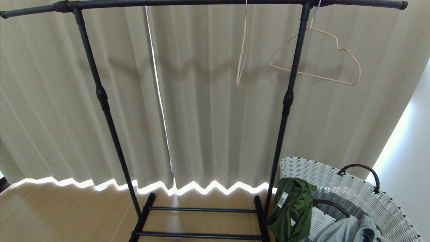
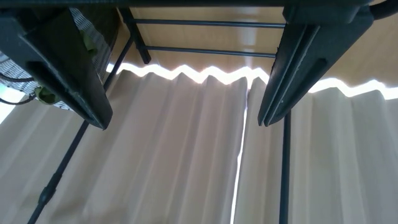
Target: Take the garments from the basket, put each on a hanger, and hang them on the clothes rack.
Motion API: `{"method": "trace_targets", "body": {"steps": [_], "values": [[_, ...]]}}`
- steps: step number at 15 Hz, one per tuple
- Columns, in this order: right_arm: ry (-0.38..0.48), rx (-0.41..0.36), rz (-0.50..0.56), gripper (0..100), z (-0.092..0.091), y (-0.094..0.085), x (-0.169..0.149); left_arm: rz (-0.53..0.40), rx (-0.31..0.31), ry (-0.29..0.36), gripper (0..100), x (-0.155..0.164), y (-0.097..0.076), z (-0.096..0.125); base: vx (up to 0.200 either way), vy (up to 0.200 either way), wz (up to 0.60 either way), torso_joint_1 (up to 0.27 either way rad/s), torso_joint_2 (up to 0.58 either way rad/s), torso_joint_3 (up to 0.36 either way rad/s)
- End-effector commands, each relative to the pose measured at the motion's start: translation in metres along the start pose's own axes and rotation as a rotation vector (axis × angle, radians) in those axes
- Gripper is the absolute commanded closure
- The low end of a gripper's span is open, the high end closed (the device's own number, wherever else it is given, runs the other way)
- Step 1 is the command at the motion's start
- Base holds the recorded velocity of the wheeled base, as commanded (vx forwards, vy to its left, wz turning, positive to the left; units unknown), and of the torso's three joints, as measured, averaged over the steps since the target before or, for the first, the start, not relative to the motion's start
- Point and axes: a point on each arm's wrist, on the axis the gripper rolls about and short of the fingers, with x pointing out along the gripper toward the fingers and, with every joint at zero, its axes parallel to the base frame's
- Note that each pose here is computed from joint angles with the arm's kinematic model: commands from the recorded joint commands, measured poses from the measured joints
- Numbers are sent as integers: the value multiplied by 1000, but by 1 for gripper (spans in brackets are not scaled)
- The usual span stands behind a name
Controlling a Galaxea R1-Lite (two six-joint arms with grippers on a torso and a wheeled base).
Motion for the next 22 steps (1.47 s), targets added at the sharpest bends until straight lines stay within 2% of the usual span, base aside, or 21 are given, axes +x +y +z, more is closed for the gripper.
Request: {"method": "trace_targets", "body": {"steps": [1,3,4,5,7,9,11,13,15,18,22], "values": [[13,-49,0,0,3,0,-1,0,-2,0,0,0,0,0,0,0,0,0,0,0],[102,-98,20,0,15,-2,-3,0,-2,0,0,0,0,0,0,0,0,0,0,0],[106,-104,24,0,17,-2,-4,0,-2,0,0,0,0,0,0,0,0,0,0,0],[190,-124,64,0,43,-5,6,0,-2,0,0,0,0,0,0,0,0,0,0,0],[351,-146,68,0,66,-7,34,0,-2,0,0,0,0,0,0,0,0,0,0,0],[574,-168,-45,0,77,-12,75,0,-2,0,0,0,0,0,0,0,0,0,0,0],[747,-178,-74,0,71,-16,108,0,-2,0,0,0,0,0,0,0,0,0,0,0],[913,-262,-39,0,53,-22,140,0,-2,0,0,0,0,0,0,0,0,0,0,0],[967,-336,-15,0,37,-28,163,0,-2,0,0,0,0,0,0,0,0,0,0,0],[1046,-399,21,0,16,-37,183,0,-2,0,0,0,0,0,0,0,0,0,0,0],[1096,-460,78,0,7,-38,189,0,-2,0,0,0,0,0,0,0,0,0,0,0]]}}
